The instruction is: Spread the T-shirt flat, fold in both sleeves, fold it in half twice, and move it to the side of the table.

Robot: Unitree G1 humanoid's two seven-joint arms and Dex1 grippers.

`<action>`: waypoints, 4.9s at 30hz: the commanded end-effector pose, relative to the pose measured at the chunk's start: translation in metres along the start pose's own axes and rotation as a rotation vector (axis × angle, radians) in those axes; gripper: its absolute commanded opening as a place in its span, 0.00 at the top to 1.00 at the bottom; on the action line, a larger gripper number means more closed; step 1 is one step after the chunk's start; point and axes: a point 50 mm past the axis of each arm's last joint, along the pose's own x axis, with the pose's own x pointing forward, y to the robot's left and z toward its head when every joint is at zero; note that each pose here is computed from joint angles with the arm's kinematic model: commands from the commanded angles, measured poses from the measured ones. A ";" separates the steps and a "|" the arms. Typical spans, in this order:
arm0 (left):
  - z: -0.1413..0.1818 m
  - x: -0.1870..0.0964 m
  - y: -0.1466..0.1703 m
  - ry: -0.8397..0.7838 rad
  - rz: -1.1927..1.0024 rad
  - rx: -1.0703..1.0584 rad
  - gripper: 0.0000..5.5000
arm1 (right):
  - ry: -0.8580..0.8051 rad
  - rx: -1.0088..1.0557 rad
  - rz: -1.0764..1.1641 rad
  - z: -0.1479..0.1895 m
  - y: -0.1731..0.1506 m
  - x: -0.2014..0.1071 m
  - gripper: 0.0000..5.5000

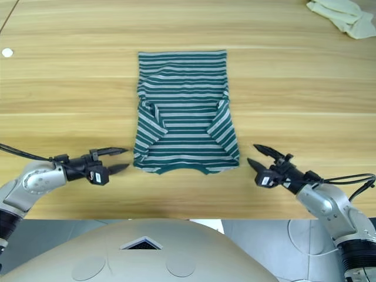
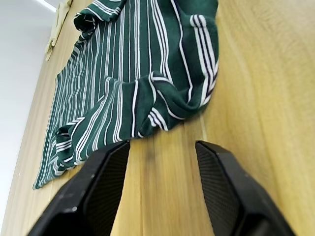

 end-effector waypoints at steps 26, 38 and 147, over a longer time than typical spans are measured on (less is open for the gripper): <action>-0.009 0.029 -0.038 -0.006 -0.260 0.005 0.95 | -0.124 -0.051 0.235 0.014 0.023 0.028 0.55; -0.010 0.030 -0.038 -0.009 -0.258 -0.005 1.00 | -0.138 -0.060 0.225 0.010 0.020 0.027 1.00; -0.111 0.049 0.132 0.355 1.091 -0.904 0.02 | -0.442 -0.449 0.338 0.077 -0.017 0.151 0.50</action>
